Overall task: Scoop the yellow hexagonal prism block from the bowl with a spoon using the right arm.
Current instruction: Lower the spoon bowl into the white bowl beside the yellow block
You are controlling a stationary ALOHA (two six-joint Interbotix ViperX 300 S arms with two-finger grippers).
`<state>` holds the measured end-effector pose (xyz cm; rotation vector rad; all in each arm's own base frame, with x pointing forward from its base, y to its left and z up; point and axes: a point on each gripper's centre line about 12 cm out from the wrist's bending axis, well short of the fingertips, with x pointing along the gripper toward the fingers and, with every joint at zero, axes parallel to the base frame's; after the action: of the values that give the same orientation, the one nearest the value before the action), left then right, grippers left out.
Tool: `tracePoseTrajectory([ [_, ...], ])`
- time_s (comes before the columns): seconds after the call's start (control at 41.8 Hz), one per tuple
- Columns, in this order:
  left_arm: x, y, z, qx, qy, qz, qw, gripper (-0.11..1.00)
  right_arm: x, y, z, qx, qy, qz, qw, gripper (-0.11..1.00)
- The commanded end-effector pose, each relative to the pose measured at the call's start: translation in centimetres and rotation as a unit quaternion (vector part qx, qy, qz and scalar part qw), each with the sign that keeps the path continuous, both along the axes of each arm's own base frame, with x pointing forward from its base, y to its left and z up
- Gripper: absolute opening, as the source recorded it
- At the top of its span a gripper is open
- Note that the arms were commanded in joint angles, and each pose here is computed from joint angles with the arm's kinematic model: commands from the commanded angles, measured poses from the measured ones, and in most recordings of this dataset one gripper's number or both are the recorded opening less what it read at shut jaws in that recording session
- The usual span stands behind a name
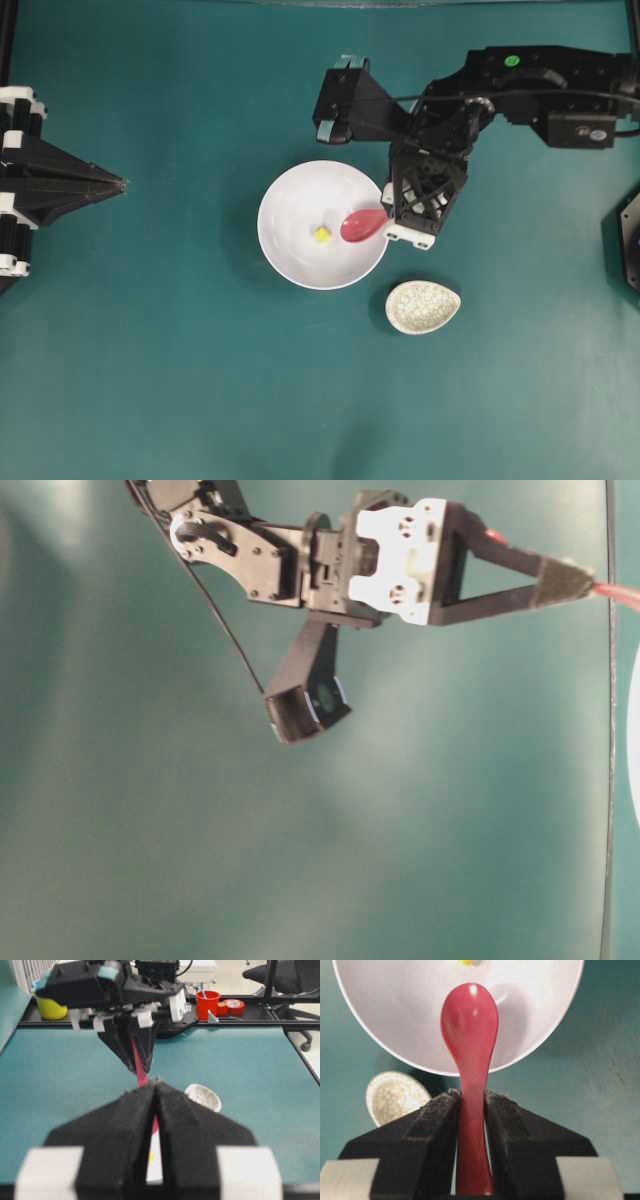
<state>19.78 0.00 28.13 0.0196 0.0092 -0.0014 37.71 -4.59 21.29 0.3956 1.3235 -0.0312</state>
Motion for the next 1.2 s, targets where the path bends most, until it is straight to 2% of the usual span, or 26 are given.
tracePoseTrajectory([
  [0.0, 0.2, 0.0, 0.8, 0.002, -0.010, 0.000, 0.9999, 0.00, 0.6, 0.0, 1.2, -0.006, -0.026, 0.000, 0.9996, 0.23],
  [0.766, 0.2, 0.0, 0.8, 0.003, -0.011, 0.000, 0.9999, 0.00, 2.0, 0.6, -0.8, -0.013, -0.035, 0.005, 0.9993, 0.23],
  [1.173, 0.2, 0.0, 0.8, 0.002, -0.011, 0.000, 0.9999, 0.00, 3.1, 0.2, -0.8, -0.026, -0.075, -0.005, 0.9968, 0.23],
])
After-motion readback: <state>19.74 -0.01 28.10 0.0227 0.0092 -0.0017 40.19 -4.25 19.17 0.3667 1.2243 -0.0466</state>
